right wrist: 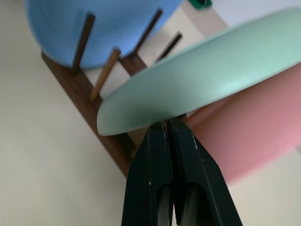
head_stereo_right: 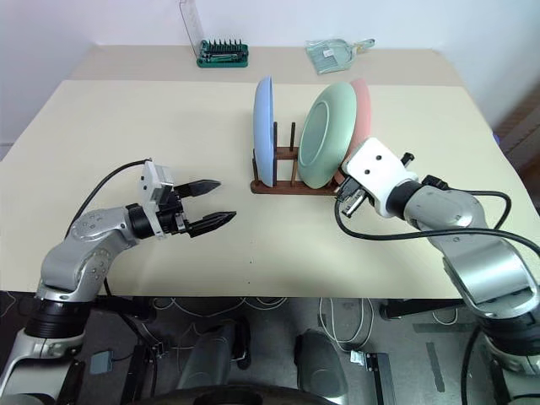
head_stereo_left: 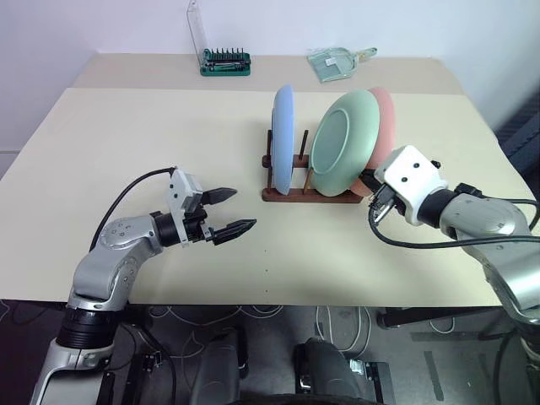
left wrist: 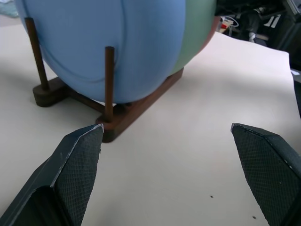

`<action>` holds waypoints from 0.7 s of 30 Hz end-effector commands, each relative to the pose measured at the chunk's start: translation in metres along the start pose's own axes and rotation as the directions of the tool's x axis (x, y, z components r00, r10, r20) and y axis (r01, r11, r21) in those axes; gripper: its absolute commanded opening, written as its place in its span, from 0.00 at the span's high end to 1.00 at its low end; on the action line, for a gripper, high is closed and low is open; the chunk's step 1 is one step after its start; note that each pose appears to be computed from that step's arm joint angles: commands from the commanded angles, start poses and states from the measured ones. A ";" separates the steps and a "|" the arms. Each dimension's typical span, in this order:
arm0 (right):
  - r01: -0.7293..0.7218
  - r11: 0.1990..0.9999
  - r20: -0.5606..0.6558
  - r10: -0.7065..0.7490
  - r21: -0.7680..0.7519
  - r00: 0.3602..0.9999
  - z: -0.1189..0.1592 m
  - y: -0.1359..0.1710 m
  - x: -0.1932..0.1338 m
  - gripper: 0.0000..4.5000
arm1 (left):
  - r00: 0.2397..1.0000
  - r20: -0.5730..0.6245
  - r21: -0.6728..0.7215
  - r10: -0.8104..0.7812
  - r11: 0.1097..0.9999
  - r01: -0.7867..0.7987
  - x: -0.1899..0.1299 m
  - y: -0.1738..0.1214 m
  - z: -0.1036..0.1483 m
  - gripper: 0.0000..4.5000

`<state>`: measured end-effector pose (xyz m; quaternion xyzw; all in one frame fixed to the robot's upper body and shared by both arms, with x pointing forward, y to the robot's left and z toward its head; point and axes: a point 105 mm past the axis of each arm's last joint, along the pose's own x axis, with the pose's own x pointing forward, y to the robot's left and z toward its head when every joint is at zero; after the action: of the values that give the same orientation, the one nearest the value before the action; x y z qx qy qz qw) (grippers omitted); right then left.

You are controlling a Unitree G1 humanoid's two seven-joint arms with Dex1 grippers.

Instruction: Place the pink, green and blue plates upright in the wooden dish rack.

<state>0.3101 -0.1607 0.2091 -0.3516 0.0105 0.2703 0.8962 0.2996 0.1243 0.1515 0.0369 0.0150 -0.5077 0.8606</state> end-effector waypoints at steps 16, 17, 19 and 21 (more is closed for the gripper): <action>-0.023 0.998 0.143 0.033 -0.067 0.989 0.036 0.003 -0.005 0.98 | 0.999 0.028 0.005 -0.016 1.000 0.015 0.003 -0.004 0.005 0.00; -0.028 0.997 0.148 0.037 -0.067 0.988 0.038 0.004 -0.006 0.98 | 0.999 0.028 0.004 -0.017 1.000 0.017 0.003 -0.005 0.005 0.00; -0.045 0.997 0.160 0.056 -0.068 0.986 0.041 0.008 -0.007 0.98 | 0.999 0.029 0.003 -0.020 1.000 0.020 0.004 -0.005 0.004 0.00; -0.055 0.996 0.163 0.066 -0.066 0.984 0.042 0.011 -0.008 0.98 | 0.999 0.029 0.002 -0.022 1.000 0.022 0.005 -0.005 0.003 0.00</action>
<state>0.2983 -0.1351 0.2217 -0.3513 -0.0312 0.3239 0.8779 0.2990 0.1209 0.1471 0.0238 0.0203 -0.5092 0.8601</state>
